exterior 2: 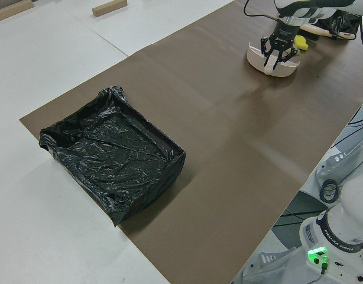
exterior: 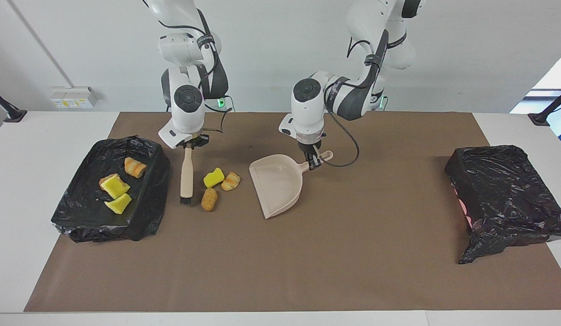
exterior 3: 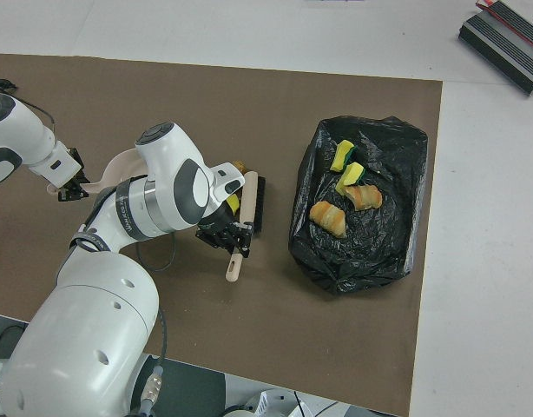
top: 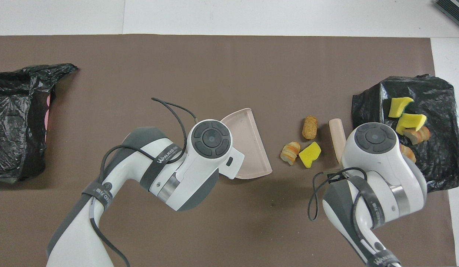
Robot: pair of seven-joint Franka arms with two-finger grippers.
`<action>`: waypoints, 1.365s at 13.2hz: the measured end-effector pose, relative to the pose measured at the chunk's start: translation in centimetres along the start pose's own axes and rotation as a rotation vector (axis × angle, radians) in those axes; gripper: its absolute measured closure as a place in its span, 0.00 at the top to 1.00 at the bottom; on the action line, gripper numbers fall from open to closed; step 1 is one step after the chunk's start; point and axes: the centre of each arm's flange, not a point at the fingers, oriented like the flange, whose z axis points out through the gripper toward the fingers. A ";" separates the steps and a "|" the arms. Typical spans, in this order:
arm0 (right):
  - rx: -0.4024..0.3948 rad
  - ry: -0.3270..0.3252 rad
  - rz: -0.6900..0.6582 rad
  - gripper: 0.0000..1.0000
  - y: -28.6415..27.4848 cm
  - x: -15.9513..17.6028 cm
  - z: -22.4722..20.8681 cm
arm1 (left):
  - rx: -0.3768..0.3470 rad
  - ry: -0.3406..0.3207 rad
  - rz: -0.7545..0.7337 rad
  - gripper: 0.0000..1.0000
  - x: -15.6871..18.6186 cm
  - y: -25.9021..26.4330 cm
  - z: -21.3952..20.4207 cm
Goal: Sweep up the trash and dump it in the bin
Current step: 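Sweep the remaining pieces into the dustpan with the right gripper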
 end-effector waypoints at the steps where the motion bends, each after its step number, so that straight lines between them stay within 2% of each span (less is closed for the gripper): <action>1: 0.030 -0.011 0.002 0.27 -1.3 -0.3 0.1 | -0.001 -0.001 0.000 0.32 -0.1 0.1 0.1; 4: 0.100 -0.030 0.016 0.27 -5.8 -1.4 -0.1 | -0.003 -0.004 -0.002 0.32 -0.4 0.1 0.4; 8: 0.319 -0.044 0.032 0.27 -11.8 -2.8 -1.3 | -0.008 -0.012 -0.005 0.32 -1.0 0.3 0.8; 10: 0.431 -0.071 0.064 0.27 -13.2 -3.1 -1.9 | -0.010 -0.014 -0.009 0.32 -1.3 0.1 0.9; 12: 0.510 -0.088 0.085 0.27 -14.2 -3.1 -3.1 | -0.012 -0.016 -0.012 0.32 -1.5 0.0 1.1; 16: 0.535 -0.080 0.059 0.27 -14.1 -2.8 -7.6 | -0.013 -0.016 -0.016 0.32 -1.7 -0.2 1.2; 18: 0.443 -0.017 0.040 0.27 -11.2 -2.0 -10.1 | -0.016 -0.018 -0.026 0.32 -2.1 -0.6 1.3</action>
